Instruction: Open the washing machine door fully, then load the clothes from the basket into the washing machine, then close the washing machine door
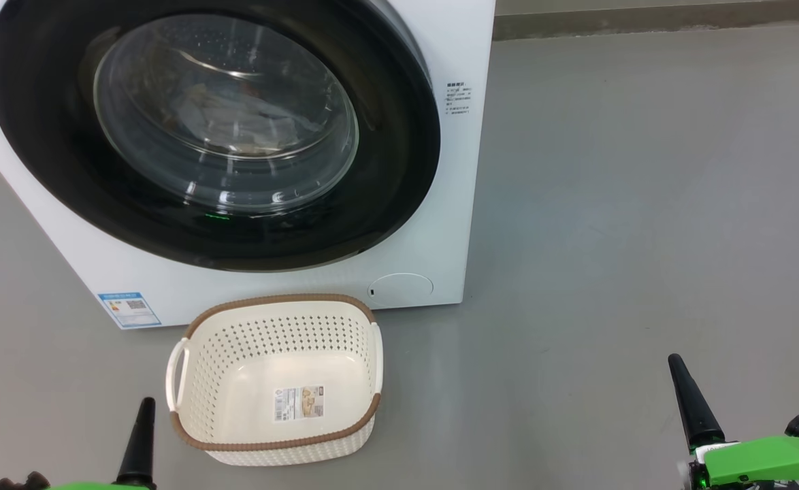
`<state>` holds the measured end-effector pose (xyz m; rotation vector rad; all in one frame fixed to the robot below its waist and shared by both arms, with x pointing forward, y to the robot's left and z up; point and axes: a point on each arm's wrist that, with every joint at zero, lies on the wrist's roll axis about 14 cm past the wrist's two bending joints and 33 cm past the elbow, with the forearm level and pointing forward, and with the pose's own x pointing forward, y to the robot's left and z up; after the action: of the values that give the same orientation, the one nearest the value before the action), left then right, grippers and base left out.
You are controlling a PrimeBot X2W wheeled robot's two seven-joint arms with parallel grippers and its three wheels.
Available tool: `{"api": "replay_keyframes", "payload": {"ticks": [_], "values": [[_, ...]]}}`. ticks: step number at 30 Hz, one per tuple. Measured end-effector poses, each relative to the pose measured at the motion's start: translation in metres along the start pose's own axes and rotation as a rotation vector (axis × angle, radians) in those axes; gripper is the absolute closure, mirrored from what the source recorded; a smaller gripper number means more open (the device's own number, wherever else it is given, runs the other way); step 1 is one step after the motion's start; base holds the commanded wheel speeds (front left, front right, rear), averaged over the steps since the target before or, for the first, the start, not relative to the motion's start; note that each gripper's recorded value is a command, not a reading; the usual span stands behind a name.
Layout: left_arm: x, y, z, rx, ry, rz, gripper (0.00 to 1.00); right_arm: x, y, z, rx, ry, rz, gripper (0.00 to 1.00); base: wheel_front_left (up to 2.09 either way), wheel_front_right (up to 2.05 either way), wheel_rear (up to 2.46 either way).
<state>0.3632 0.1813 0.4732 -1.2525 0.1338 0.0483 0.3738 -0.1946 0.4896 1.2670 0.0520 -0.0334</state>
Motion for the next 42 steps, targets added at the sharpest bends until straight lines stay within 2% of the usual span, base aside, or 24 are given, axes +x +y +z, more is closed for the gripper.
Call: {"api": "replay_keyframes", "payload": {"ticks": [27,42], "values": [[0.011,-0.007,0.008,-0.317,-0.014,-0.04,1.0,0.001,-0.012,0.008,0.307,-0.029,-0.024,1.0,0.0,0.0,0.0],[0.013,-0.009,0.01,-0.324,-0.021,-0.049,1.0,0.003,-0.008,0.01,0.311,-0.032,-0.014,1.0,0.0,0.0,0.0]]}}
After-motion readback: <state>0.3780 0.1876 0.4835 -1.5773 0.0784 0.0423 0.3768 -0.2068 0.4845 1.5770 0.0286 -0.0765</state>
